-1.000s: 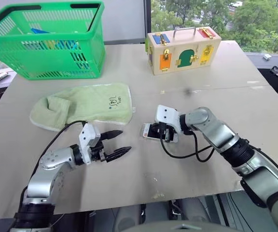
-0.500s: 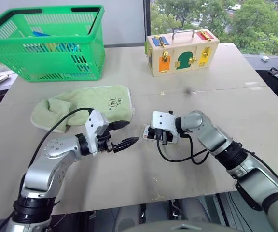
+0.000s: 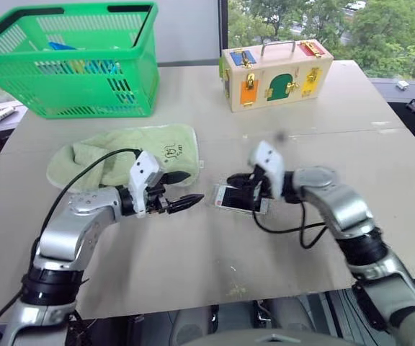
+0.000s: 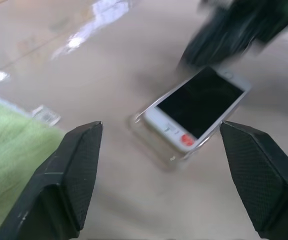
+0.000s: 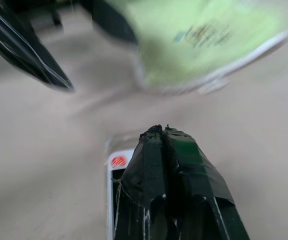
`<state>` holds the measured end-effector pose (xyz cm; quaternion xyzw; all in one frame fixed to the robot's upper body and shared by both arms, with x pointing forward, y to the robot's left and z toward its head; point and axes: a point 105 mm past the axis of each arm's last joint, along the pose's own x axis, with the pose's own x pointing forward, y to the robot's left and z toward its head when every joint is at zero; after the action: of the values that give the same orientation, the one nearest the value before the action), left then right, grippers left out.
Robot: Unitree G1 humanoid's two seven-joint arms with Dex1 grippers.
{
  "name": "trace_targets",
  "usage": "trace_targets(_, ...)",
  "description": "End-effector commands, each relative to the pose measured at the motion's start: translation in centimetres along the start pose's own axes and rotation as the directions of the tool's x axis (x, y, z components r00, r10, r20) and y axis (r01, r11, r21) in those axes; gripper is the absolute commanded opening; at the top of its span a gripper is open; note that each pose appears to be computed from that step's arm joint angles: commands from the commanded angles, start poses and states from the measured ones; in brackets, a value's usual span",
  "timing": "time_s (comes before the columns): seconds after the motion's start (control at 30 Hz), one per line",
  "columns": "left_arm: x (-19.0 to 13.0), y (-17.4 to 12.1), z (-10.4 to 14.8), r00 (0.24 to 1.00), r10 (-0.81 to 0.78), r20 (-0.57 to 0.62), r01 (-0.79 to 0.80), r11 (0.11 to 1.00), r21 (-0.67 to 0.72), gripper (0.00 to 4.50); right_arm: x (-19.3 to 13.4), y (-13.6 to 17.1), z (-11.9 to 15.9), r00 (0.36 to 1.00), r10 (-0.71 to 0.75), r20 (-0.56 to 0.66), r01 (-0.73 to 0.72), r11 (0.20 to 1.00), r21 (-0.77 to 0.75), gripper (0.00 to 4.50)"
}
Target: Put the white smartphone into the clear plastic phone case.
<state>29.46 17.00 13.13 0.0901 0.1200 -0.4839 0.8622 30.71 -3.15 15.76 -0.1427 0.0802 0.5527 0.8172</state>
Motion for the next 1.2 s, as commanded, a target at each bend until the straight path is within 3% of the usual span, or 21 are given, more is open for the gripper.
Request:
trace_targets(0.03,-0.4,0.7,-0.6,0.999,-0.031,-0.032,0.032,0.999,0.036,2.52,-2.2,1.0,1.1,0.999,-0.028,0.019,0.028,1.000,-0.010,0.00)
trace_targets(0.23,-0.3,1.4,-2.9,0.990,-0.090,-0.111,0.096,0.994,0.056,0.04,-5.9,0.7,-2.7,0.973,-0.180,-0.143,0.181,0.983,-0.009,0.00)
trace_targets(0.4,0.3,1.7,-4.7,0.981,-0.117,-0.154,0.129,0.989,0.074,0.04,-7.5,0.2,-5.6,0.925,-0.265,-0.272,0.263,0.964,-0.046,0.00)
trace_targets(0.7,1.8,1.7,-5.4,0.979,-0.141,-0.147,0.155,0.984,0.087,0.04,-6.7,0.2,-6.8,0.906,-0.260,-0.334,0.251,0.965,-0.072,0.00)
trace_targets(0.9,2.8,1.6,-4.6,0.980,-0.156,-0.124,0.167,0.982,0.085,0.04,-5.3,0.4,-7.1,0.909,-0.221,-0.352,0.202,0.975,-0.091,0.00)
trace_targets(1.07,3.1,2.2,-2.3,0.990,-0.128,-0.051,0.131,0.989,0.068,0.04,-4.9,0.5,-7.1,0.910,-0.215,-0.355,0.191,0.976,-0.100,0.00)
trace_targets(1.2,3.1,2.2,-2.4,0.990,-0.124,-0.067,0.128,0.989,0.070,0.04,-5.0,0.4,-7.2,0.909,-0.216,-0.355,0.193,0.976,-0.100,0.00)
